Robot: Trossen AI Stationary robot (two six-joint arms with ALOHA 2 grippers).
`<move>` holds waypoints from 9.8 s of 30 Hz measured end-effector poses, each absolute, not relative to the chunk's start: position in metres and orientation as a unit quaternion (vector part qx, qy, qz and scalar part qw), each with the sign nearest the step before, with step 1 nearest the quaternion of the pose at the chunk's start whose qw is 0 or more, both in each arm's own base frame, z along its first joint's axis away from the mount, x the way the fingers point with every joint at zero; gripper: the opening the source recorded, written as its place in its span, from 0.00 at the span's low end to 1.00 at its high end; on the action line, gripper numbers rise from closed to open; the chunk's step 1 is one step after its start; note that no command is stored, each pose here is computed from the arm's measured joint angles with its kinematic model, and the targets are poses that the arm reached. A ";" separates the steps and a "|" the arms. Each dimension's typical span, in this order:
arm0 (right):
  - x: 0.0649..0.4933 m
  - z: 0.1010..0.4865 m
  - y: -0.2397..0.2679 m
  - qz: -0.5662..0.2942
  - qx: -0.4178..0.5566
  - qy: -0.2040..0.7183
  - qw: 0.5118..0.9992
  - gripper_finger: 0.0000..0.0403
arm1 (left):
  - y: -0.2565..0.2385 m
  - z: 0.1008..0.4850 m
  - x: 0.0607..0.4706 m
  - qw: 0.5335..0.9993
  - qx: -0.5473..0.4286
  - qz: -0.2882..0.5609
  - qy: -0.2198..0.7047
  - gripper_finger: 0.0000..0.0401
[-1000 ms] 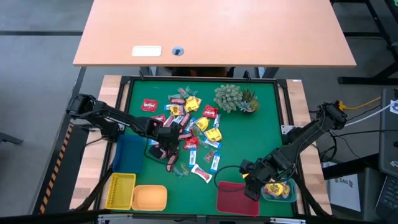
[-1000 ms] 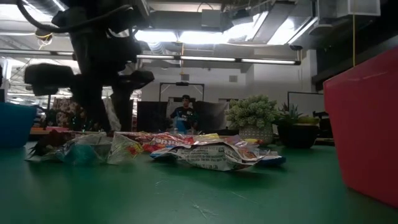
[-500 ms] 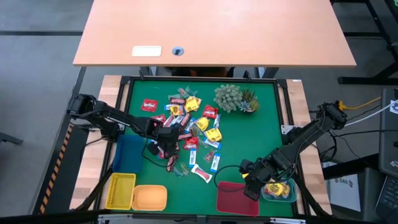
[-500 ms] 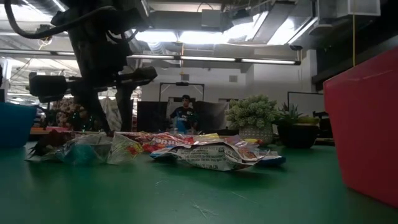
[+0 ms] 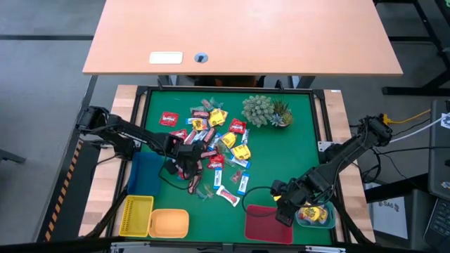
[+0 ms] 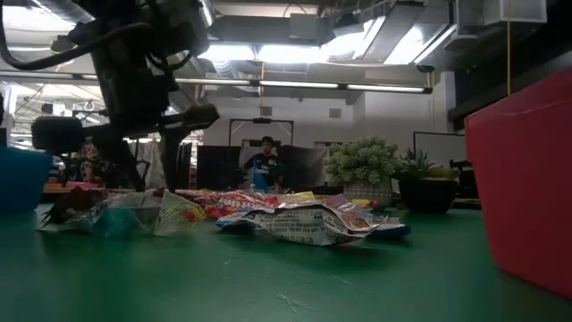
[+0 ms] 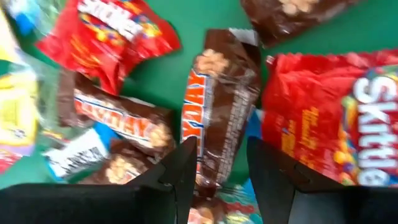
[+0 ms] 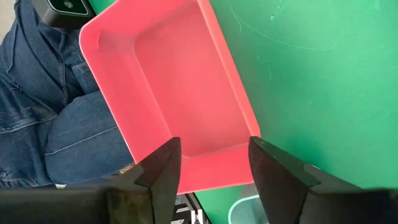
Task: Sort candy
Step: Put the brown chocolate into the blue bin, then put the blue chocolate into the red bin, then put the white chocolate into the blue bin
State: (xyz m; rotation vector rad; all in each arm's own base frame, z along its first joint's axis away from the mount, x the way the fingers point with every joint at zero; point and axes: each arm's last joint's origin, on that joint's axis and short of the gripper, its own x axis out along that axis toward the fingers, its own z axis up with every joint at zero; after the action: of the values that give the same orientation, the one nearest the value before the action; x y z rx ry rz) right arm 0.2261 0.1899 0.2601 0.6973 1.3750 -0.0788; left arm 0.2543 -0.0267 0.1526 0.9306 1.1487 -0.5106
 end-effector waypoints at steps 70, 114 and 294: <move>0.240 0.264 0.182 -0.103 0.164 0.453 0.870 0.46 | -0.064 0.265 0.245 0.584 0.003 -0.091 0.806 0.00; 0.287 0.245 0.147 0.002 -0.053 0.477 0.877 0.46 | -0.092 0.205 0.188 0.473 0.003 0.077 0.877 0.35; 0.313 0.242 0.218 0.164 -0.002 0.689 0.706 0.55 | -0.109 0.261 0.292 0.914 -0.045 0.065 0.398 0.35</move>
State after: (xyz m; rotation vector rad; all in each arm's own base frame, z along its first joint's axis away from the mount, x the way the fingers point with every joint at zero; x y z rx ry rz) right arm 0.3128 0.2177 0.2419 -0.0043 1.5313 0.3645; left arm 0.2919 -0.1094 0.2607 -0.0922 0.8191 0.1338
